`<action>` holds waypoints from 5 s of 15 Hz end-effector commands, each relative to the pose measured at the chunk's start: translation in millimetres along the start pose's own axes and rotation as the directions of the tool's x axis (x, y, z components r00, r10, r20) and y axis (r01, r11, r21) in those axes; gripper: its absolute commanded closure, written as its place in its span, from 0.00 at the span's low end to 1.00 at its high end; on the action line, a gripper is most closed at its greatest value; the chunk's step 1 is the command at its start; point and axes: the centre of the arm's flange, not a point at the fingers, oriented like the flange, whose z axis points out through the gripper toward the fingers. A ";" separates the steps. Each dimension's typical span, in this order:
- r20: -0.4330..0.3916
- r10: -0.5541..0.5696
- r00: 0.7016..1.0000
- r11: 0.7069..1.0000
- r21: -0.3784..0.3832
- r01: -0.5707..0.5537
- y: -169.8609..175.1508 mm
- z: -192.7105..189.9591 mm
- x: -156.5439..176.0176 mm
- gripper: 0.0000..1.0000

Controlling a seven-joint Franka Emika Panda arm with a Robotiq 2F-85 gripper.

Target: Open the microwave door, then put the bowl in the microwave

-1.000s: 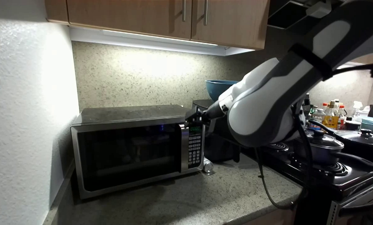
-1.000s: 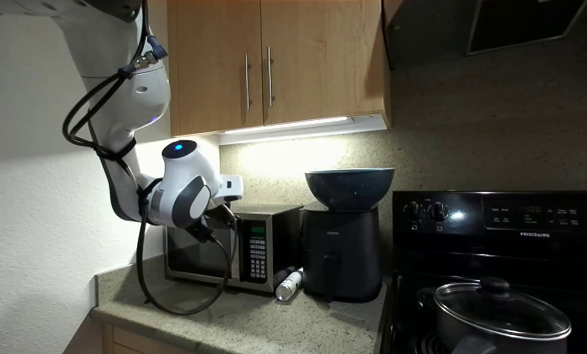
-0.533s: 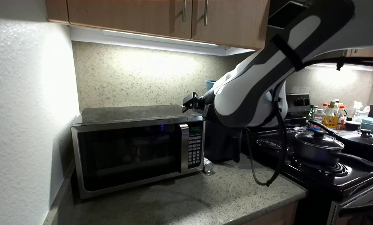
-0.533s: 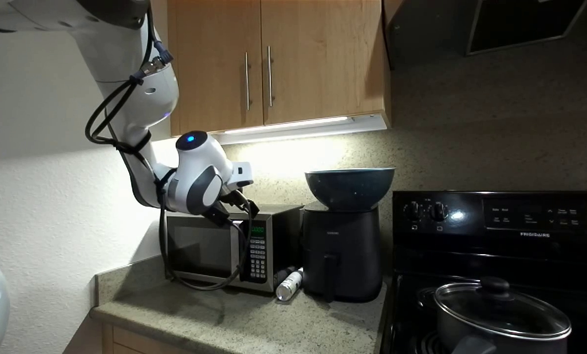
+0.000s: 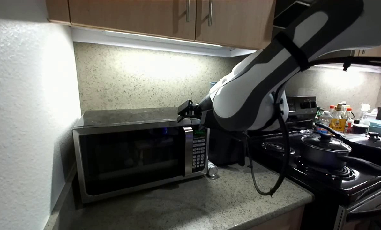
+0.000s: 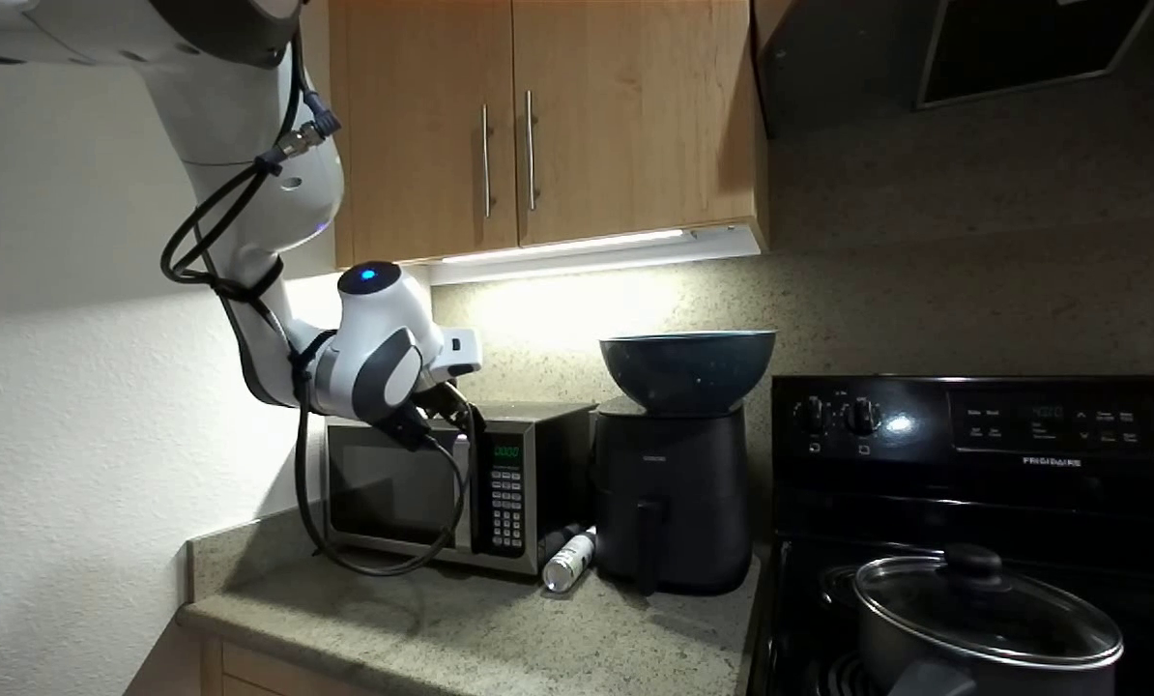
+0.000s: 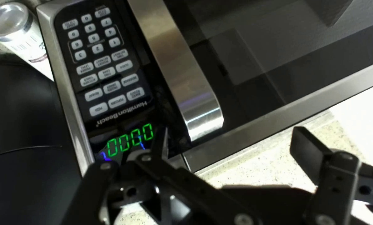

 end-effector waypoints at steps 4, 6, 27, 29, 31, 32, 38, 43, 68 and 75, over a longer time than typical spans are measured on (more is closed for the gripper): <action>0.107 -0.056 0.993 0.995 -0.071 0.064 23.9 46.3 -4.3 0.00; 0.120 -0.050 0.992 0.992 -0.106 0.063 37.9 60.8 -1.9 0.00; 0.108 -0.075 0.991 0.987 -0.137 0.089 -3.3 -0.3 8.3 0.94; 0.131 -0.081 0.988 0.988 -0.123 0.097 -7.9 -13.2 4.2 0.94; 0.173 -0.084 0.981 0.989 -0.109 0.104 -14.6 -29.7 -6.7 0.96; 0.196 -0.087 0.977 0.989 -0.102 0.108 -19.3 -38.1 -13.8 0.96; 0.301 -0.112 0.947 0.984 -0.096 0.147 -25.2 -13.0 -66.9 0.93; 0.335 -0.147 0.931 0.980 -0.076 0.182 -31.5 -15.1 -81.2 0.99; 0.205 -0.109 0.973 0.953 -0.257 0.161 3.6 -43.9 -44.9 0.00; 0.200 -0.117 0.973 0.959 -0.234 0.163 17.9 -25.1 -26.4 0.00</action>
